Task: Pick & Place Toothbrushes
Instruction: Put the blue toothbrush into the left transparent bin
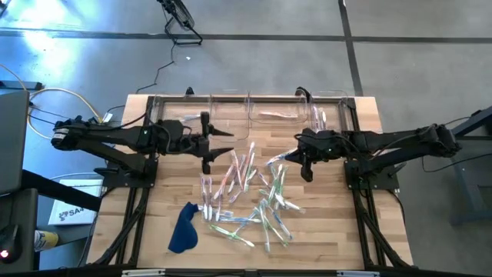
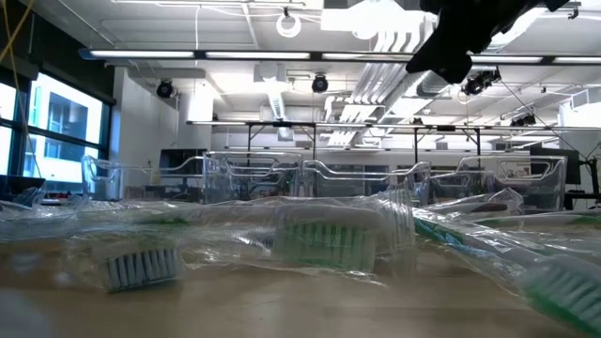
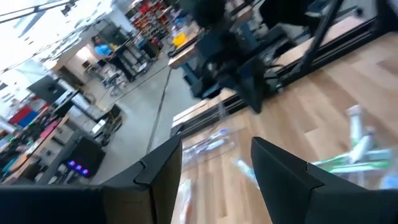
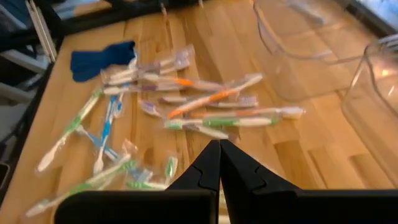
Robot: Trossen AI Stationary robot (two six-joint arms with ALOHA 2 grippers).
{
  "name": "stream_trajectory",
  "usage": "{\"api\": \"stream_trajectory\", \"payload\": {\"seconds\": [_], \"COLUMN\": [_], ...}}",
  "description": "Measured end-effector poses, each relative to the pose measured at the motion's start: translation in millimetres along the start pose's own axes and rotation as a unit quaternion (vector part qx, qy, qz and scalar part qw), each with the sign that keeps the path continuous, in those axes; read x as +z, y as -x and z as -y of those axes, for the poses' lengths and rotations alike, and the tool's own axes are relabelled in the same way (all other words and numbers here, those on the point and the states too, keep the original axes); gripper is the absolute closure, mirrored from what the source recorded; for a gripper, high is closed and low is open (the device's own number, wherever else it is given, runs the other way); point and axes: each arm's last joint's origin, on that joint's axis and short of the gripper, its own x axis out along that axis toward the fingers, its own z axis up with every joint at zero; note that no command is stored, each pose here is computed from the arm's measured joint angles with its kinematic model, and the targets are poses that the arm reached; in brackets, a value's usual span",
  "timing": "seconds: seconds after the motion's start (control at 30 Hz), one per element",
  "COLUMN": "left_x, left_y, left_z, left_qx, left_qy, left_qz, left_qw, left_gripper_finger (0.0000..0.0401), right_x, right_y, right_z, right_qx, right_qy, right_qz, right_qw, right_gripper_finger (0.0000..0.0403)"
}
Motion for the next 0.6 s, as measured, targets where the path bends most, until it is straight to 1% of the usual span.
{"api": "stream_trajectory", "payload": {"seconds": [0.17,0.27,0.43,0.6], "left_x": [4.8,4.7,4.5,4.5], "left_y": [2.6,2.5,2.4,2.4], "left_z": [7.4,7.1,6.9,6.9], "left_qx": [0.000,0.001,0.002,0.001], "left_qy": [-0.002,0.004,0.027,0.028], "left_qz": [0.000,0.000,0.000,0.000], "left_qw": [1.000,1.000,1.000,1.000], "left_gripper_finger": [0.0214,0.0214,0.0214,0.0214], "right_x": [-6.1,-6.9,-5.9,-4.7], "right_y": [-7.0,-9.1,-9.3,-9.4], "right_z": [1.3,0.8,0.5,0.2], "right_qx": [-0.009,0.000,0.003,0.003], "right_qy": [0.004,0.004,-0.012,-0.012], "right_qz": [-0.034,-0.041,-0.037,-0.030], "right_qw": [0.999,0.999,0.999,0.999], "right_gripper_finger": [0.0401,0.0401,0.0401,0.0401]}}
